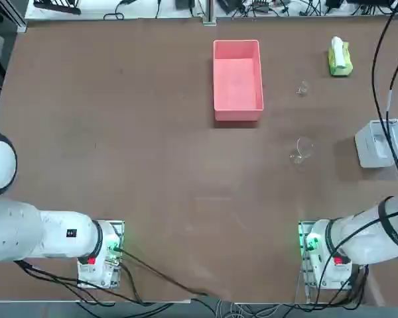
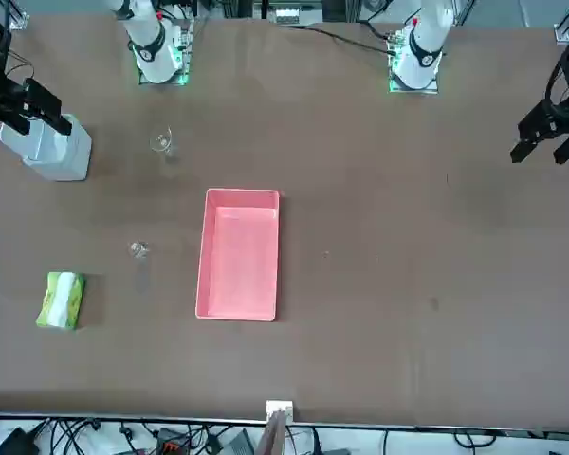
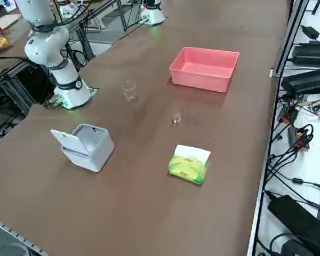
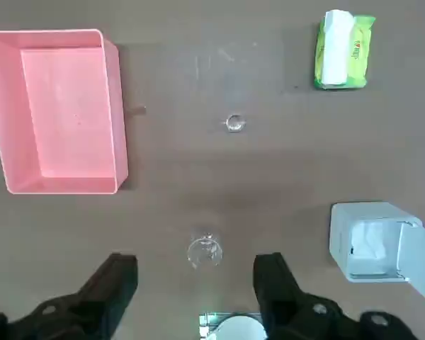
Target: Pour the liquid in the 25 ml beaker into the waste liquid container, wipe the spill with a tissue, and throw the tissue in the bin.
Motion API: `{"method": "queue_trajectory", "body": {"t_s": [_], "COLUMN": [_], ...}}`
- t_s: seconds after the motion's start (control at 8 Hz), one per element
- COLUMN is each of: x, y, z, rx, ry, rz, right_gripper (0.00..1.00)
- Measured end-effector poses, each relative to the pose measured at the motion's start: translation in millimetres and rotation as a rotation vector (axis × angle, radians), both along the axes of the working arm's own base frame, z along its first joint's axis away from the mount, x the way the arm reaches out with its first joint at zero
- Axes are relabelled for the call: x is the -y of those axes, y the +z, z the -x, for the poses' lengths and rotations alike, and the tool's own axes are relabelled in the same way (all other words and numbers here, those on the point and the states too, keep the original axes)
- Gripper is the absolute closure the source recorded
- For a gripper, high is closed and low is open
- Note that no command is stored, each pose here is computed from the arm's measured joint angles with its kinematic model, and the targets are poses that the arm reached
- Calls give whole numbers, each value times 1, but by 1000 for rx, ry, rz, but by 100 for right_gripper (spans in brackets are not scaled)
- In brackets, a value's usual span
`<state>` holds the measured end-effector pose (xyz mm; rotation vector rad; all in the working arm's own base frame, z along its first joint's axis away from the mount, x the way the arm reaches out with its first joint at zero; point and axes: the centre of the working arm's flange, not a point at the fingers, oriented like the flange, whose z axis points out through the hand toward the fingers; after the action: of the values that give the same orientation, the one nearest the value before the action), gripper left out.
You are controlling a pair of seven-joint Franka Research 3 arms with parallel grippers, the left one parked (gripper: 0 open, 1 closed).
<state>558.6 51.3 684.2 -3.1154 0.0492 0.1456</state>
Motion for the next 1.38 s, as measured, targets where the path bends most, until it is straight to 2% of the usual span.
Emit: {"method": "queue_trajectory", "body": {"t_s": [0.38,0.62,1.0,1.38], "x": [0,2,22,77], "y": [-2,-20,-93,-199], "z": [-1,-8,-30,-50], "rx": [-4,-40,-153,-112], "ry": [-1,-7,-9,144], "rz": [1,10,21,-20], "right_gripper": [0,0,0,0]}}
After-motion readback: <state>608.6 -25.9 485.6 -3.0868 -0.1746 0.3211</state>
